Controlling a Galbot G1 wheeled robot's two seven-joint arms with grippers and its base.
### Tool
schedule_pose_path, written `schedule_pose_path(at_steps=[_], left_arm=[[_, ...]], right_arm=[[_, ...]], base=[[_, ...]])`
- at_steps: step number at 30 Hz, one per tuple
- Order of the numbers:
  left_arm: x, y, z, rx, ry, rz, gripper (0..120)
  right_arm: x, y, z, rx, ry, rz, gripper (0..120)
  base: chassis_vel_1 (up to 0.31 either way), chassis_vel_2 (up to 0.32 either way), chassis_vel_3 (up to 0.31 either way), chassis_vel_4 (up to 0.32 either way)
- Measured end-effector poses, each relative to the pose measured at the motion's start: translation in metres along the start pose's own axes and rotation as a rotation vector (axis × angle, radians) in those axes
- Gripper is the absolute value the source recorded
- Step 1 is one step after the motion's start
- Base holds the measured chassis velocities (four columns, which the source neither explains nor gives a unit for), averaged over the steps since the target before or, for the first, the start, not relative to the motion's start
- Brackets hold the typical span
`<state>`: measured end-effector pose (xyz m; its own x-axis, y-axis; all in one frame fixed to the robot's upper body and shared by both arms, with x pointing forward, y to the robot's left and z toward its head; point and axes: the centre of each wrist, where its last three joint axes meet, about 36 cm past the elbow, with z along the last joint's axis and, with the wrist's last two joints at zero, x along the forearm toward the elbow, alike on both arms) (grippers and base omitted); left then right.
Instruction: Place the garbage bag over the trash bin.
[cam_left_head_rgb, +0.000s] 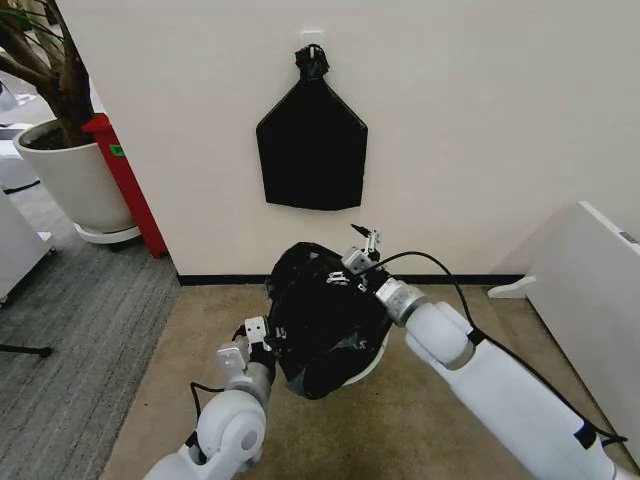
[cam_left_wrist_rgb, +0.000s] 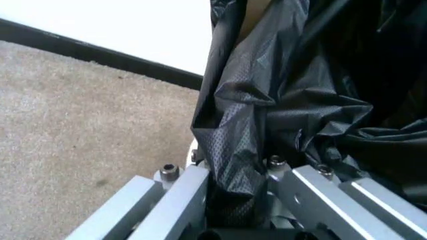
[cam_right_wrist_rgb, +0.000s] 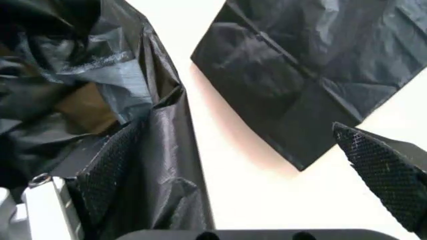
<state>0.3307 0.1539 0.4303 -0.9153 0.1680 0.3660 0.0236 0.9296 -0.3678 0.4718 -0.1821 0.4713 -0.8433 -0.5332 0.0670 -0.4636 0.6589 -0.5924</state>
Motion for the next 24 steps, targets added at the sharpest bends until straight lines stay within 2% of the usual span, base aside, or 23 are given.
schedule_pose_path(at_steps=[14,24], left_arm=[[0.013,-0.003,-0.002,-0.008,-0.017,0.023,1],[0.019,-0.004,0.000,-0.023,-0.045,0.042,1]], right_arm=[[-0.019,-0.037,0.010,0.019,0.030,0.031,100],[-0.027,-0.043,0.028,0.014,0.080,0.033,100]], base=[[0.000,0.000,0.000,0.000],[0.000,0.000,0.000,0.000]])
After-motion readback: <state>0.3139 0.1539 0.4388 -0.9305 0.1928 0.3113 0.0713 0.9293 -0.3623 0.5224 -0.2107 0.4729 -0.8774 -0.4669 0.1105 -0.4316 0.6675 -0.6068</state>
